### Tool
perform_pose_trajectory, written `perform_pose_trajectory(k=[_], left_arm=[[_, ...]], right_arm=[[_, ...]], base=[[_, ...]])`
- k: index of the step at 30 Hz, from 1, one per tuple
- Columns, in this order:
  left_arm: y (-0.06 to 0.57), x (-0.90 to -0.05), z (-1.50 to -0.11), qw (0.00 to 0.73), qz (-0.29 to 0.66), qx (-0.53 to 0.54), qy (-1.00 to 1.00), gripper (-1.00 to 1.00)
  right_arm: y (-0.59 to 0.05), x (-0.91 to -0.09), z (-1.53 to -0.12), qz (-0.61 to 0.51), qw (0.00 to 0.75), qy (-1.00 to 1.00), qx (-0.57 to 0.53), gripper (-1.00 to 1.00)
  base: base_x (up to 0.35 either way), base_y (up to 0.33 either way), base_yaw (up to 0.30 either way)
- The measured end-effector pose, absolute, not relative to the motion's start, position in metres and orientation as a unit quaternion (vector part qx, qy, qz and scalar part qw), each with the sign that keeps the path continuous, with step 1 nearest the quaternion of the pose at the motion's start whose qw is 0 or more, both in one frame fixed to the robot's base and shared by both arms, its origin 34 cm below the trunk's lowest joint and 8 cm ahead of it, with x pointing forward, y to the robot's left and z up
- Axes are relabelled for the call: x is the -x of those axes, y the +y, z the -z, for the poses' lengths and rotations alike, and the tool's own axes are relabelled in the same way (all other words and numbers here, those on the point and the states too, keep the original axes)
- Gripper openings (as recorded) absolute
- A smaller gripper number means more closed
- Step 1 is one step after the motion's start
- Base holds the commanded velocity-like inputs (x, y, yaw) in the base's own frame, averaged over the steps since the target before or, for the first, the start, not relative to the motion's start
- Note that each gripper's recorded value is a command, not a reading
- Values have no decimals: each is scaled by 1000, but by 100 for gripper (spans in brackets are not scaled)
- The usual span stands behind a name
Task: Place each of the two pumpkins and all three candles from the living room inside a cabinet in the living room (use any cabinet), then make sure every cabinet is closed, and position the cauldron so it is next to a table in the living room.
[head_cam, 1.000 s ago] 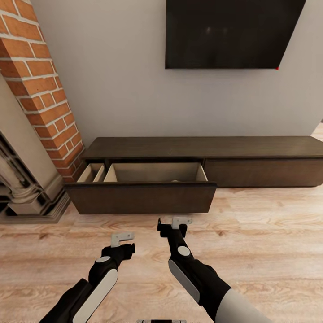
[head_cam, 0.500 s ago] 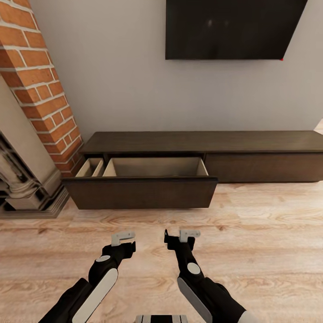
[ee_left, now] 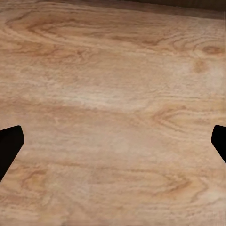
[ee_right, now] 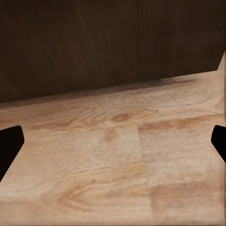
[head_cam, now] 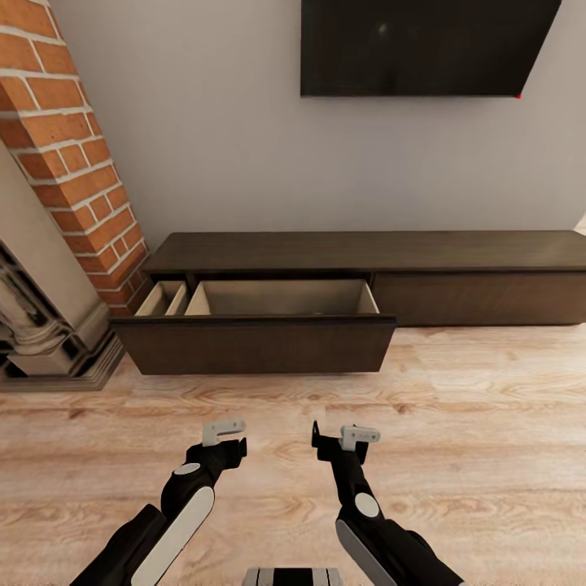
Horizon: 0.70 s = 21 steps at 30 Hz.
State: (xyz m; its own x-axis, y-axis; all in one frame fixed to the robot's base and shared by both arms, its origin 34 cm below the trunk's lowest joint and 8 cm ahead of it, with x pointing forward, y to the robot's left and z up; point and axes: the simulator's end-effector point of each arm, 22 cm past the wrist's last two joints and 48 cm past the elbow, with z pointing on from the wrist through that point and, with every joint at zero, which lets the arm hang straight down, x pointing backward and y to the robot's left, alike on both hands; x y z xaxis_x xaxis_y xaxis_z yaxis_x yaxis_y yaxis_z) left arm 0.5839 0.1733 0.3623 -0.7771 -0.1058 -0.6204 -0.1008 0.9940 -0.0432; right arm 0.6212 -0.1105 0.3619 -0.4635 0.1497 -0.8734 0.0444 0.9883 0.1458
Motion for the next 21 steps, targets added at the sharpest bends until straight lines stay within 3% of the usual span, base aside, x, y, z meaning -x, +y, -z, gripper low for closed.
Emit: perform_pose_trajectory(k=[12,21], left_arm=[[168,-585,-366,333,11,52,941,100],[167,-585,-366,333,11,51,942,100]], right_arm=[[-128,-619,-350,-37,514,855,-64,100],[-141,-619,-347,-28,526,847,-72,100]], base=[[2,0,0],[127,17,0]])
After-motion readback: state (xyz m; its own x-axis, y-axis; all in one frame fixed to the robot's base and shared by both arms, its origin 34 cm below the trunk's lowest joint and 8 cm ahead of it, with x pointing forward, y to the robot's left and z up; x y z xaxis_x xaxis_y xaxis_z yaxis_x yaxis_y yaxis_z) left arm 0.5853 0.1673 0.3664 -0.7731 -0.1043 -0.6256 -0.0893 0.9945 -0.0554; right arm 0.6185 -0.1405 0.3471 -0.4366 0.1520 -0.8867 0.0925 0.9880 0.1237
